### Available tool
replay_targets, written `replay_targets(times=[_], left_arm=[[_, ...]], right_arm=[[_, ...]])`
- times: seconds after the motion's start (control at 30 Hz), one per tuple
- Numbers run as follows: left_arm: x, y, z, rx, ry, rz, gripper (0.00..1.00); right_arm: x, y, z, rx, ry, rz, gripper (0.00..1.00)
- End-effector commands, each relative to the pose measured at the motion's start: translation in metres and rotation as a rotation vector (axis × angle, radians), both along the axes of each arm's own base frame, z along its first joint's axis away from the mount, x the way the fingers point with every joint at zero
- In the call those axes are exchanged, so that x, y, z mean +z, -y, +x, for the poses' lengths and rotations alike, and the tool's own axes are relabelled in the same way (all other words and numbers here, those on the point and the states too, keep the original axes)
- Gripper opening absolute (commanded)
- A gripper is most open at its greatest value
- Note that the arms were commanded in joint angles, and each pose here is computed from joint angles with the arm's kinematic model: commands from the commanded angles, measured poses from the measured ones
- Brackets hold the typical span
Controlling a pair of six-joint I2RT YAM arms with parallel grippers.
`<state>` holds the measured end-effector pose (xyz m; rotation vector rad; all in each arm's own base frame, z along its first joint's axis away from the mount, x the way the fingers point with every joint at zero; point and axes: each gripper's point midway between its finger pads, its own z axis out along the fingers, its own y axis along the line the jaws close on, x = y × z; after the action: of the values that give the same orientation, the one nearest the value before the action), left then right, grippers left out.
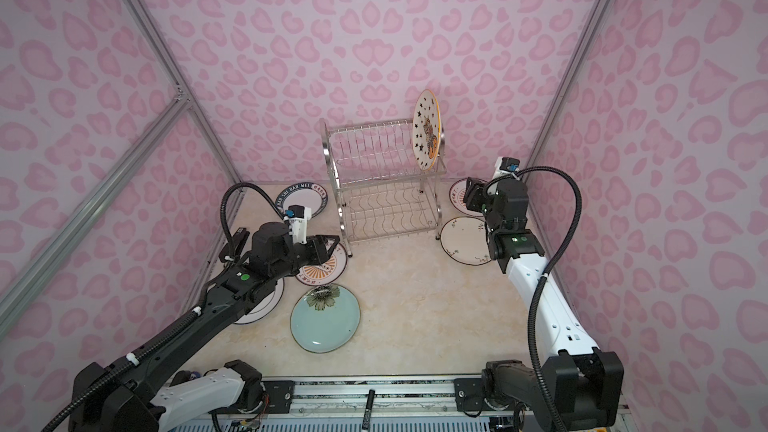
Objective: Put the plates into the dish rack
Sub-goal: 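Open the right gripper and withdraw it from the standing cat plate, then move the right gripper down to the red-berry plate's rim while the left arm shifts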
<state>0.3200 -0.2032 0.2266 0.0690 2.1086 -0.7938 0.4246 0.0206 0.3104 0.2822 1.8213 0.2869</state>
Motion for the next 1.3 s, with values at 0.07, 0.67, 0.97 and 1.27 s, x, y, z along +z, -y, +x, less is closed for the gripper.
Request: replay_targets(times=[0.07, 0.67, 0.97, 1.27], left_arm=[[-0.017, 0.015, 0.007, 0.006, -0.002, -0.029, 0.48], [-0.046, 0.039, 0.015, -0.018, -0.072, -0.032, 0.46], [-0.049, 0.044, 0.015, -0.030, -0.082, -0.031, 0.46], [-0.050, 0.049, 0.015, -0.044, -0.086, -0.025, 0.46]], right_arm=[[-0.058, 0.013, -0.010, 0.000, -0.116, 0.134, 0.64], [-0.155, 0.071, -0.028, -0.099, -0.336, 0.273, 0.63], [-0.190, 0.091, -0.034, -0.090, -0.478, 0.348, 0.62], [-0.226, 0.099, -0.037, -0.087, -0.584, 0.408, 0.61]])
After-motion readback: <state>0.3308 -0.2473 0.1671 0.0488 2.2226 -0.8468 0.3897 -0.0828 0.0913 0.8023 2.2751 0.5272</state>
